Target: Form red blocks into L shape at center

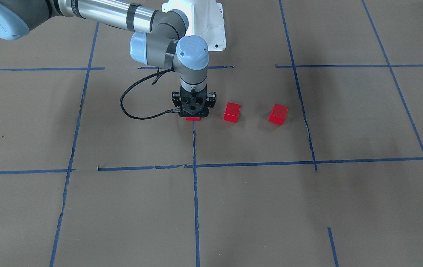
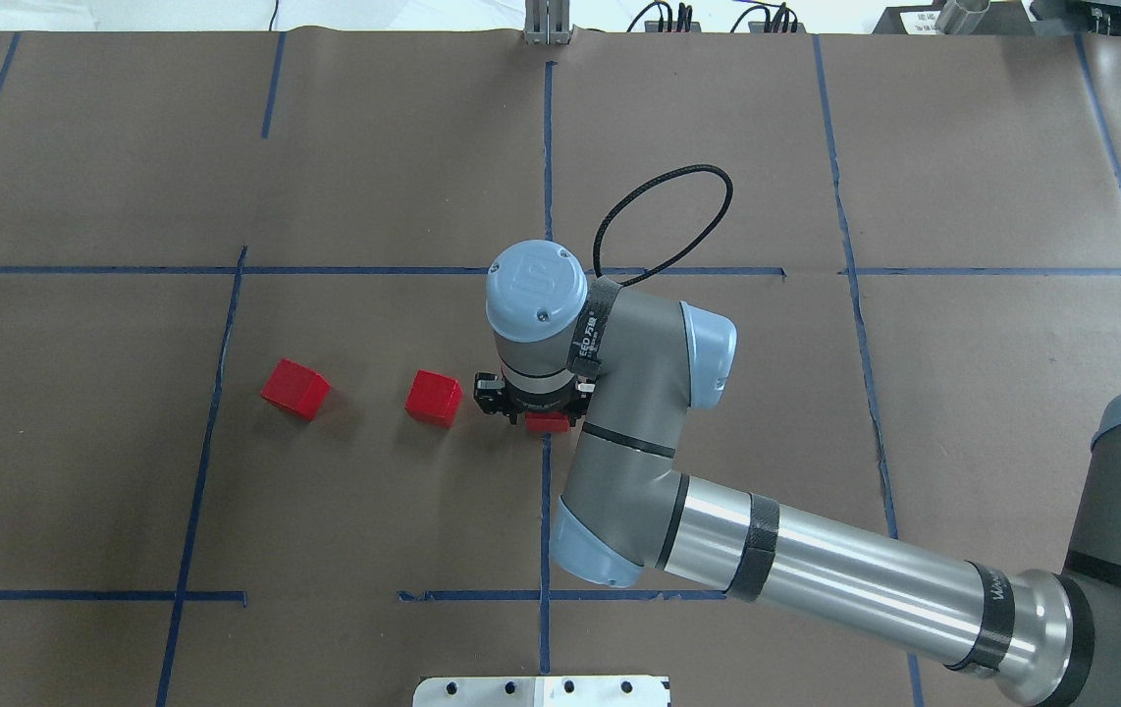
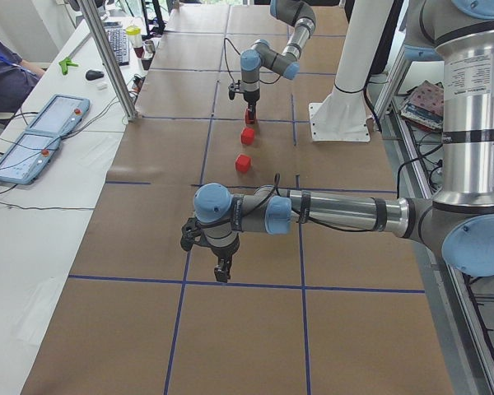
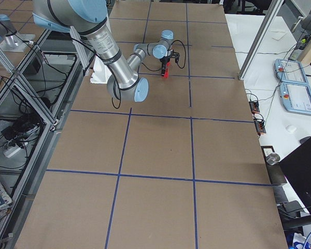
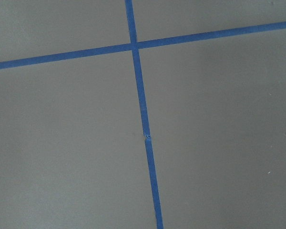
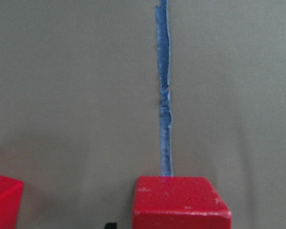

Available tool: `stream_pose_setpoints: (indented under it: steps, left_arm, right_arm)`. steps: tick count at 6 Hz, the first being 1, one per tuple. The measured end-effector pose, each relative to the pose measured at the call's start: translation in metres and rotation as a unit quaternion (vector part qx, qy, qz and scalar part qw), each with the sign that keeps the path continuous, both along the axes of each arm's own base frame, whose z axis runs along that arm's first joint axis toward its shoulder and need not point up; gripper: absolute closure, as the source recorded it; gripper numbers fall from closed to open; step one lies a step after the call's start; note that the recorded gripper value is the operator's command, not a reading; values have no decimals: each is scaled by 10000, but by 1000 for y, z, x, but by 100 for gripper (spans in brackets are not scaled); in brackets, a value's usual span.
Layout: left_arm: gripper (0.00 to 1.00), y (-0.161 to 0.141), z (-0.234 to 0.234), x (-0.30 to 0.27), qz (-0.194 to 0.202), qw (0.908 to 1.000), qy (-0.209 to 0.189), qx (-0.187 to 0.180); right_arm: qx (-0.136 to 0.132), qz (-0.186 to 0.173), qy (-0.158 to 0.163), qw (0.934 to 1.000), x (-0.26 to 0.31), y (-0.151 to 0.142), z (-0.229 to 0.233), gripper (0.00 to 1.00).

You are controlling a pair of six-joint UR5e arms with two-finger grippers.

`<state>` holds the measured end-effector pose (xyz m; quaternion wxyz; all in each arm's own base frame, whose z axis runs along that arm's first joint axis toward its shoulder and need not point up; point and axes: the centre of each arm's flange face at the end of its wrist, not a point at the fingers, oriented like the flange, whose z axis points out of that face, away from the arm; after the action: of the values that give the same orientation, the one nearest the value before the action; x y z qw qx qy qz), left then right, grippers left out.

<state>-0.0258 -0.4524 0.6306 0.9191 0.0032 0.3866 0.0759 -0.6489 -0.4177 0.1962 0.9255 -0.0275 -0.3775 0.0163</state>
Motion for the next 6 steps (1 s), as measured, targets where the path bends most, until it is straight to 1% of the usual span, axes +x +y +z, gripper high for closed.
stream_pose_setpoints:
  steps: [1,2,3,4,5,6]
  left_arm:
    - [0,0,0,0,0,10000,1,3]
    - [0,-1,-1,0,0,10000,2,12]
    - [0,-2,-2,0,1,10000,-5,28]
    - [0,-3,-4,0,3,10000,-19,60]
    - [0,-5,-6,1,12,9999,-24,110]
    - [0,-9,-15,2,16,9998,-12,212]
  right_arm:
    - [29,27,-60,10000,6,-3,-7,0]
    - [88,86,-157,9998,23,-13,-15,0]
    - [223,122,-245,9994,52,-26,-29,0]
    - [357,118,-299,9988,89,-45,-45,0]
    - [429,67,-349,9984,133,-76,-46,0]
    - [503,-60,-367,9980,184,-114,-24,0]
